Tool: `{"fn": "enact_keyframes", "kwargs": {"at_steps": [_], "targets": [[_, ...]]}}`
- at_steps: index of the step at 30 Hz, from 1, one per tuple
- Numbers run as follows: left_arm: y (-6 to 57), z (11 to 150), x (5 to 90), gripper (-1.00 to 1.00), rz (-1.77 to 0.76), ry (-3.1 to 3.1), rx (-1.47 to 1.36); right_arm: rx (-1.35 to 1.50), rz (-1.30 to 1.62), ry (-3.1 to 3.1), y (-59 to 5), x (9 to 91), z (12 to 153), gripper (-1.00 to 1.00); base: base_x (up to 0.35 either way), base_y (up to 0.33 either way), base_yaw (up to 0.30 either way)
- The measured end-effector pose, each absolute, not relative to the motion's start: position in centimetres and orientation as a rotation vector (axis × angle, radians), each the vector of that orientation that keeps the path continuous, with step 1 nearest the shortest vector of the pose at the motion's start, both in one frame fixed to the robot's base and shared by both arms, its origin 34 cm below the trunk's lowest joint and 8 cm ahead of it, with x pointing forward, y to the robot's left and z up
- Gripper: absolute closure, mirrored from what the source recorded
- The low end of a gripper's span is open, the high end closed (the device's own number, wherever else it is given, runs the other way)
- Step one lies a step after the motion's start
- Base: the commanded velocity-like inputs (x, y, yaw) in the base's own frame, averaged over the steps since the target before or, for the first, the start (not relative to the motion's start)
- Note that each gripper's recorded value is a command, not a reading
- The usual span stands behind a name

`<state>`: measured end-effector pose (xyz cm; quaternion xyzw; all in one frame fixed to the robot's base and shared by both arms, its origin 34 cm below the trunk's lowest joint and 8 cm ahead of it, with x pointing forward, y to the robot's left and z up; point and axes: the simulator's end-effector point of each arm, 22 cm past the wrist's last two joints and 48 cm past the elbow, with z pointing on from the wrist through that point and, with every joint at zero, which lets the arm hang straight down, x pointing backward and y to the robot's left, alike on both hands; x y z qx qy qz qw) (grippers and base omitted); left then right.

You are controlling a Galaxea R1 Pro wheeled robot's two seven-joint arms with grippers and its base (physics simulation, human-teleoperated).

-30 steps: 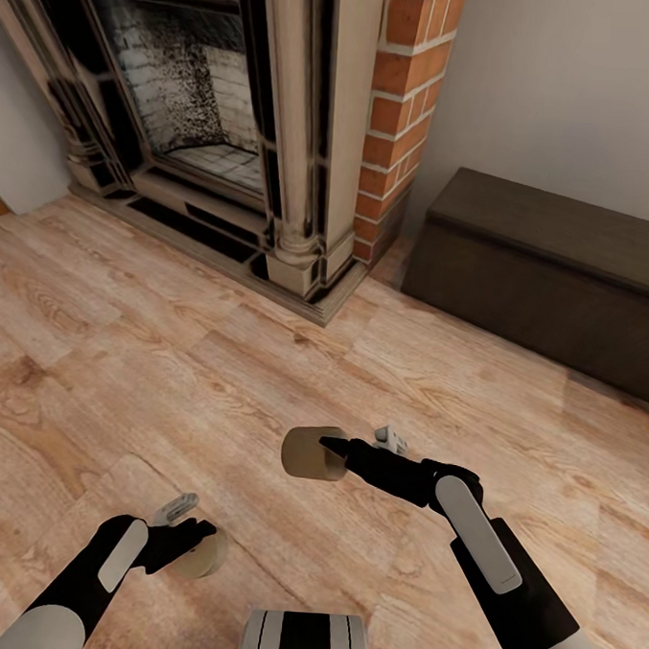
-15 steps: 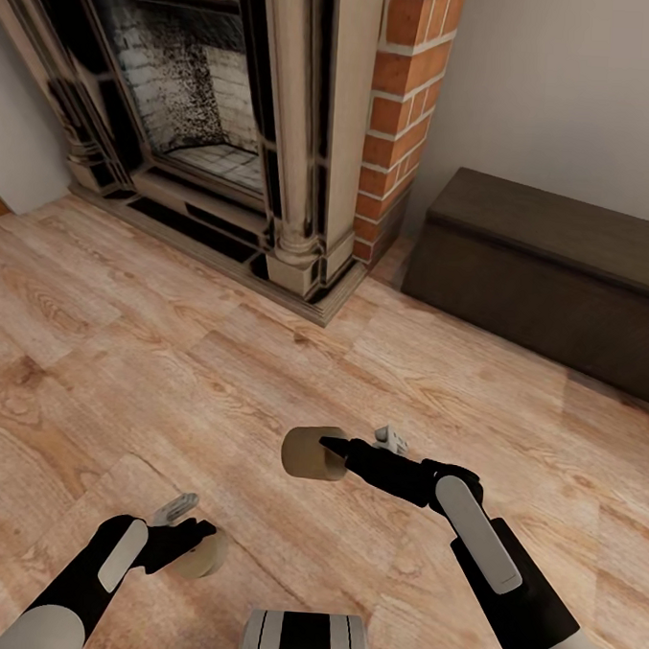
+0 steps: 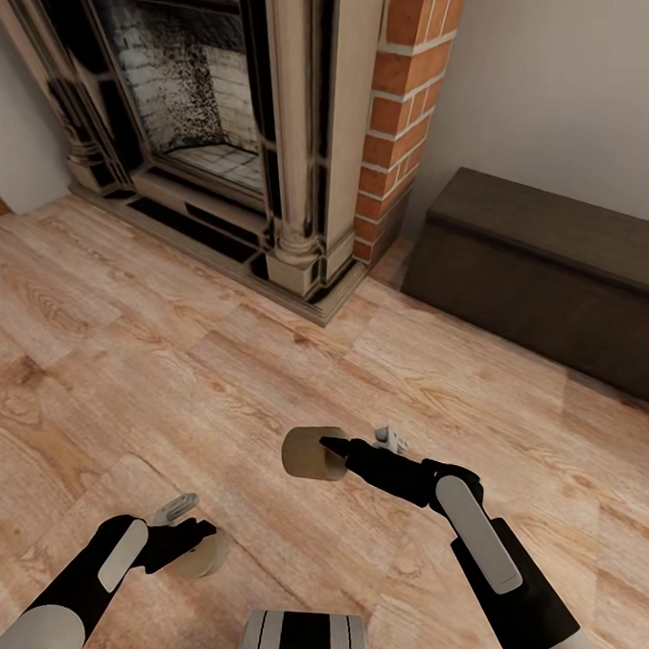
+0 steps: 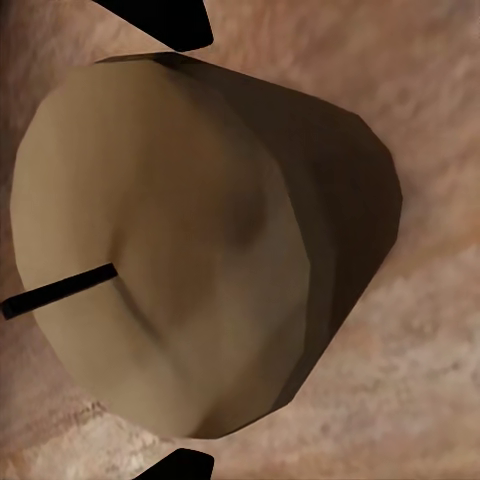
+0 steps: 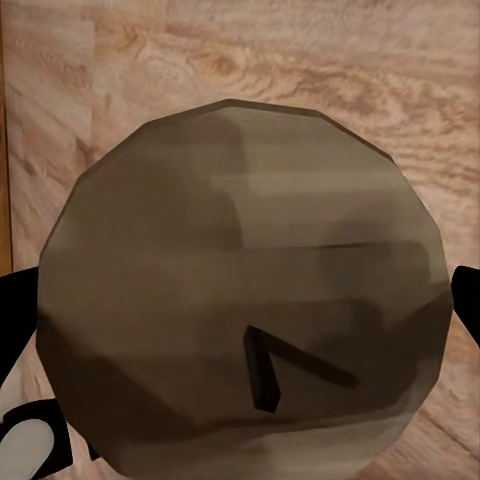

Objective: Place each of the two pumpkins and all three candles from the living room inside a cabinet in the living room (use any cabinet), then make sure every cabinet is closed, and position the cauldron so it is next to a table in the living room.

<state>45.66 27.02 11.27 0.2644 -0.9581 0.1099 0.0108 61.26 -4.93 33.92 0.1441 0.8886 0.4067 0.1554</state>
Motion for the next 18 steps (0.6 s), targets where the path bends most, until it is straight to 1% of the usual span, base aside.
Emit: {"fn": "enact_keyframes", "kwargs": {"at_steps": [18], "targets": [[26.9, 10.6, 45.1, -1.00, 0.348, -2.968, 0.841, 0.426, 1.165, 2.563, -5.0, 60.9, 32.8, 1.00, 0.000, -0.006, 0.000]]}}
